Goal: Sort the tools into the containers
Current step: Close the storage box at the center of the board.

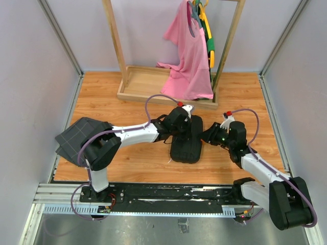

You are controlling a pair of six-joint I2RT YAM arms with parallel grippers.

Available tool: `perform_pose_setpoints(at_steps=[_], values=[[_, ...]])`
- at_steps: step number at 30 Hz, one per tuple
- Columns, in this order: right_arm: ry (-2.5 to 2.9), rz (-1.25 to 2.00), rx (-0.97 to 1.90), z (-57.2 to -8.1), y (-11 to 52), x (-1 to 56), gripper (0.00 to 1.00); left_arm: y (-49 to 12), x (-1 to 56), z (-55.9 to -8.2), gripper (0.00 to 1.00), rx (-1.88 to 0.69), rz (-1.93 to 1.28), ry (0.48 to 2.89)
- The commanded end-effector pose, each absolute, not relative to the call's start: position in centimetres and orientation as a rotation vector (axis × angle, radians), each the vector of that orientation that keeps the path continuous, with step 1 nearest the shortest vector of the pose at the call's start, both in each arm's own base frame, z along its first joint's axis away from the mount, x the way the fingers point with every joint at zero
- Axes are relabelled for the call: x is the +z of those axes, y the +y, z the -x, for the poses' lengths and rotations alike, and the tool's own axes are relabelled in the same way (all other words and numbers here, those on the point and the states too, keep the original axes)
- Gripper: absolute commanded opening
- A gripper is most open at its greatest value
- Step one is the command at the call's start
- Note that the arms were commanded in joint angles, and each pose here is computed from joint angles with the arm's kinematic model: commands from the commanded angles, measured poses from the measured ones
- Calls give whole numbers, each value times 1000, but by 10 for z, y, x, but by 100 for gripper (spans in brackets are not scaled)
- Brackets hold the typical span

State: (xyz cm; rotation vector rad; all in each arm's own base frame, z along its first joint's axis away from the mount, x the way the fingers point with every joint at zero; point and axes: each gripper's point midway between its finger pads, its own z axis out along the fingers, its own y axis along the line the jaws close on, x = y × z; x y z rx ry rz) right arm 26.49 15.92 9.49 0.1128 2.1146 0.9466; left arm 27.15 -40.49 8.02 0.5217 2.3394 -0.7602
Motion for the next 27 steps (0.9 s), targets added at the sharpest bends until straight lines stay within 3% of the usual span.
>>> perform_pose_setpoints(at_steps=[1, 8, 14, 20, 27], values=[[2074, -67, 1004, -268, 172, 108, 31, -368, 3, -230, 13, -570, -624, 2601], [2105, -106, 951, -265, 164, 98, 32, -368, 2, -230, 13, -568, -624, 2603], [2133, -228, 735, -265, 131, 89, 35, -367, 2, -230, 13, -564, -627, 2603], [2204, -395, 516, -257, 96, 67, 31, -368, 2, -229, 13, -569, -629, 2603], [2301, -389, 476, -257, 96, 50, 22, -367, 2, -228, 13, -564, -630, 2604]])
